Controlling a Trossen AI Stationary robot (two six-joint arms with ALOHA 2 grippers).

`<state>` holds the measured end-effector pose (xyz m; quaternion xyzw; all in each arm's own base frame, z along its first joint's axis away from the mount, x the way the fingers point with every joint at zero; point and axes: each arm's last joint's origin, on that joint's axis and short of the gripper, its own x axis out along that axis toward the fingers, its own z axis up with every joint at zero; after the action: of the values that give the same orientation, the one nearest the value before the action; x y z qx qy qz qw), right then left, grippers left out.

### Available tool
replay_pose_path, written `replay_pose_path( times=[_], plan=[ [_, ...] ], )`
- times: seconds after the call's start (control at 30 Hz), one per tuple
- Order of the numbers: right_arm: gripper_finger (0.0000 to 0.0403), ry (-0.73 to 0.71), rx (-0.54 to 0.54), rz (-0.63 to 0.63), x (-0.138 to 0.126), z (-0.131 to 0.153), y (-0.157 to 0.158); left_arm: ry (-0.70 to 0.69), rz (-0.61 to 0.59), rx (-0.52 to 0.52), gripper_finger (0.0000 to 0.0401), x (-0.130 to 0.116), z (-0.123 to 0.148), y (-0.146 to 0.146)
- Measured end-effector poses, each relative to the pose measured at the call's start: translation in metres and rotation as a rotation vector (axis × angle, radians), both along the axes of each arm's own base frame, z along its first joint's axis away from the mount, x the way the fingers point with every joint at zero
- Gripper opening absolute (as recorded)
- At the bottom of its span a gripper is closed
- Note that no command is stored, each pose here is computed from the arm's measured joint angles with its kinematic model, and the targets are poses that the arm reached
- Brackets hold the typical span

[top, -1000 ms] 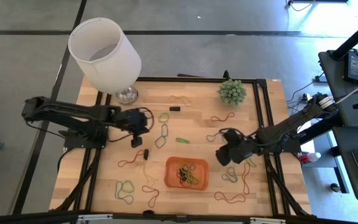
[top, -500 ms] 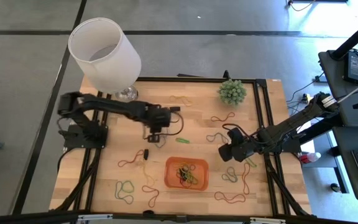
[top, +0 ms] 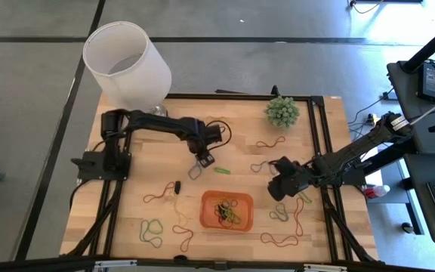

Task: Pick and place rubber bands into bin
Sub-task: Put the blue rubber band into the orange bin

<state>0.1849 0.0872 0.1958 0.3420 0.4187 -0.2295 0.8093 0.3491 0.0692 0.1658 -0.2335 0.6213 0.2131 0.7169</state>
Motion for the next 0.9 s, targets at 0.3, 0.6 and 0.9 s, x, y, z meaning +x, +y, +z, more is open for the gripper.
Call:
replay_pose_path(
  times=[0.3,0.6,0.9],
  plan=[
    [0.0132,0.013,-0.06,0.145,-0.001,0.002,0.0,0.08,0.321,-0.014,0.0102,-0.002,-0.016,0.001],
    [0.0132,0.017,-0.105,0.265,-0.002,0.003,0.001,0.1,0.481,0.011,0.0074,0.004,-0.031,-0.001],
    [0.0132,0.026,-0.127,0.347,-0.002,0.003,0.002,0.086,0.527,0.06,0.0006,0.005,-0.029,-0.022]
  ],
)
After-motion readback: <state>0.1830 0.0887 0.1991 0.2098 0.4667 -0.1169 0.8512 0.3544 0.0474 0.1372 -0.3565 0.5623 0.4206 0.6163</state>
